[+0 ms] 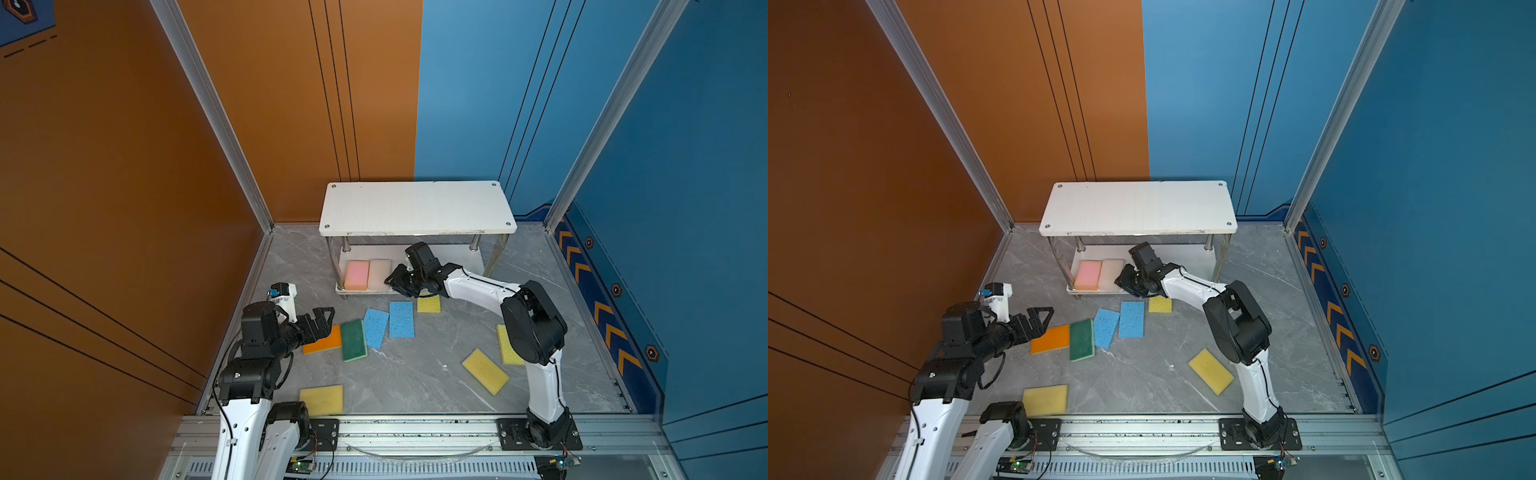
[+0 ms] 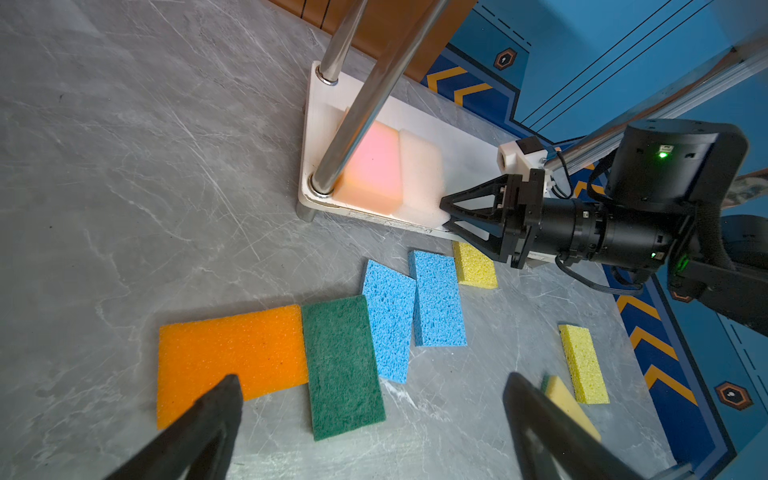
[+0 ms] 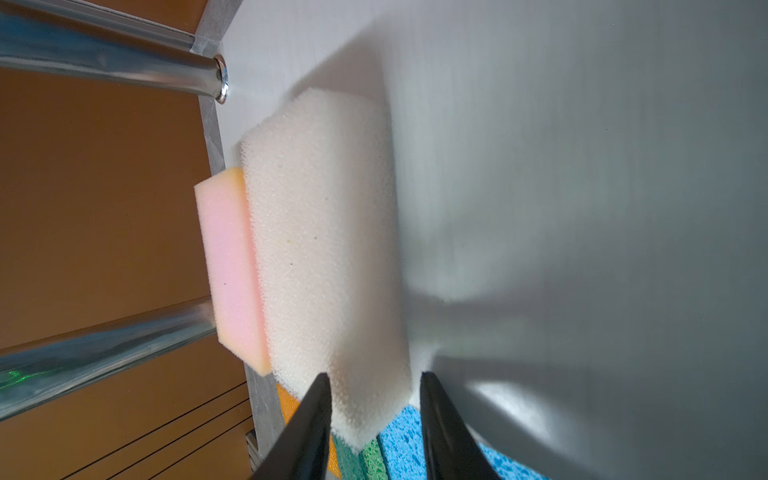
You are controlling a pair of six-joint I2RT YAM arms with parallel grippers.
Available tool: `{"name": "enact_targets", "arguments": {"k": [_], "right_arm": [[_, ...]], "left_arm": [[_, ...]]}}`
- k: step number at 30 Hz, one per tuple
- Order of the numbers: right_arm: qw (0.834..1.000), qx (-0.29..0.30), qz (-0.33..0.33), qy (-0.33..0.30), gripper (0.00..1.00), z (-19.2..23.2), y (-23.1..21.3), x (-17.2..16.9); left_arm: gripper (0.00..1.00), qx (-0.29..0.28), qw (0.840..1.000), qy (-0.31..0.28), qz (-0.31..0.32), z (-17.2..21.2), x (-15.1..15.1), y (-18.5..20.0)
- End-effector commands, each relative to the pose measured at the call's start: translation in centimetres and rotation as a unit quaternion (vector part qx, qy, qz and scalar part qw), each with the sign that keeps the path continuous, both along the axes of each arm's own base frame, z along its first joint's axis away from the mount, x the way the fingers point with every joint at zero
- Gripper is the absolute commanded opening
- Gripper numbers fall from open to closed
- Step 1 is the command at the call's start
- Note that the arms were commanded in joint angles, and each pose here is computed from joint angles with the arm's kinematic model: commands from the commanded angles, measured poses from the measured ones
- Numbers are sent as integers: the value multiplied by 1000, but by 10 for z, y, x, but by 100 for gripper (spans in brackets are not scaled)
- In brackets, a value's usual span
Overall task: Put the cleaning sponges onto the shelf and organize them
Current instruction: 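Open the right gripper and release the white sponge on the shelf, then move the right gripper down onto the green sponge and close on it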
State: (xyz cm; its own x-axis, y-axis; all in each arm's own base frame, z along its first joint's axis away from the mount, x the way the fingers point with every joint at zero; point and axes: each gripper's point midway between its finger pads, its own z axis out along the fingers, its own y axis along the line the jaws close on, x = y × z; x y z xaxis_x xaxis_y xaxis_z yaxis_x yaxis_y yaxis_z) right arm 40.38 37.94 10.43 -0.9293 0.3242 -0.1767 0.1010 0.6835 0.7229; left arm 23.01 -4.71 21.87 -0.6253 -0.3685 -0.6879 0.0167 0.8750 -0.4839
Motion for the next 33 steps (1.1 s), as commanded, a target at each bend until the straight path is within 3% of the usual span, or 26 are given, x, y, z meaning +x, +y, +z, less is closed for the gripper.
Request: {"name": "enact_targets", "arguments": {"k": [1,6,10,13,23,33], "right_arm": [[999,10,25,-29,43,26,1,-5],[994,-1,66,-85,56,62,-9,-26],[985,-73,132,-86,64,60,-30,-65],[968,-129,200,-75,65,42,-31,-112],[930,-146,331,-70,67,13,38,-218],[930,-188,312,-60,64,-21,52,-206]], "left_arm": [[98,3,1000,-5,-11,-2,0,-1],[98,3,1000,-3,-9,-2,1,0],[98,1,1000,0,-10,-4,2,-1],[98,-3,1000,3,-12,-5,3,-1],[98,1,1000,3,1,-5,4,4],[98,0,1000,5,5,-6,4,6]]}}
